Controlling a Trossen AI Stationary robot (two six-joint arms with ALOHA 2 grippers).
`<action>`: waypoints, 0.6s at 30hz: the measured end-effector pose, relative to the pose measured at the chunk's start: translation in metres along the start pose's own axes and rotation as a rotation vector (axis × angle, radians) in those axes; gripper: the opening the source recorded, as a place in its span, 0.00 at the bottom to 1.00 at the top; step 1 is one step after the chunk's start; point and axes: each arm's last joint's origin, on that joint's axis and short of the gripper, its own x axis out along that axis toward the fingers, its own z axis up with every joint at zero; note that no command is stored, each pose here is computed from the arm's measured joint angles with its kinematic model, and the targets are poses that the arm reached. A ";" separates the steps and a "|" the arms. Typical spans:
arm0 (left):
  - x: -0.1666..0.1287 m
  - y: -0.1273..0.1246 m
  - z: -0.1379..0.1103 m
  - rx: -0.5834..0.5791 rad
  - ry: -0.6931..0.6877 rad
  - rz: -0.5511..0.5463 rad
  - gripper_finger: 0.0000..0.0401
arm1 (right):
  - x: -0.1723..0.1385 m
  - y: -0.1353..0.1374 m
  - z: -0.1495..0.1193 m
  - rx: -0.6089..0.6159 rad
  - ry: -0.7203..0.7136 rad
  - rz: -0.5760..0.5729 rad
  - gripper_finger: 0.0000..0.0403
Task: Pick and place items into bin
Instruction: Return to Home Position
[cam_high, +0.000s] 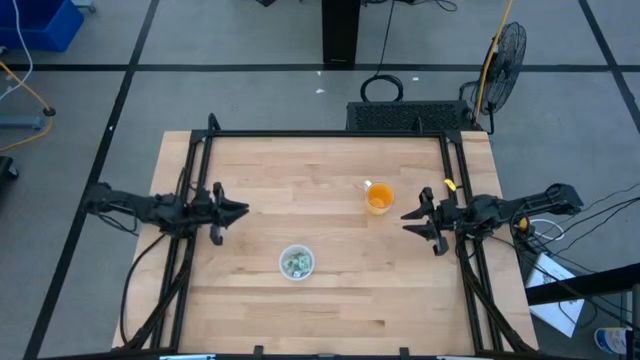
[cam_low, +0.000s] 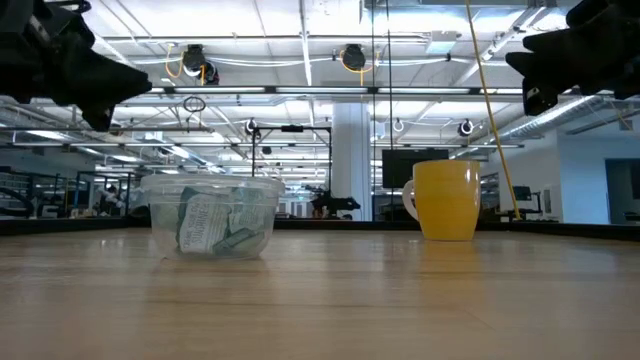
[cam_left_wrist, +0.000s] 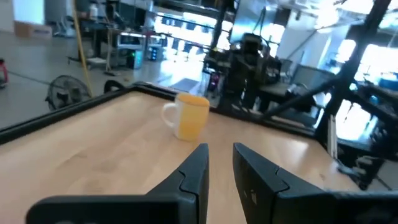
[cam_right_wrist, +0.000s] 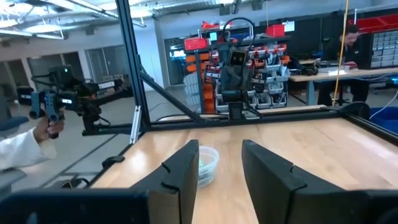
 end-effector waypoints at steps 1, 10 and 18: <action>0.001 0.000 -0.003 0.007 -0.001 -0.009 0.19 | 0.000 0.000 0.000 -0.007 0.004 -0.001 0.29; 0.003 0.000 -0.006 0.090 0.016 -0.004 0.19 | 0.000 0.000 -0.001 -0.011 0.012 -0.004 0.29; 0.004 0.000 -0.007 0.089 0.026 0.011 0.19 | 0.000 0.000 -0.001 -0.010 0.009 -0.004 0.29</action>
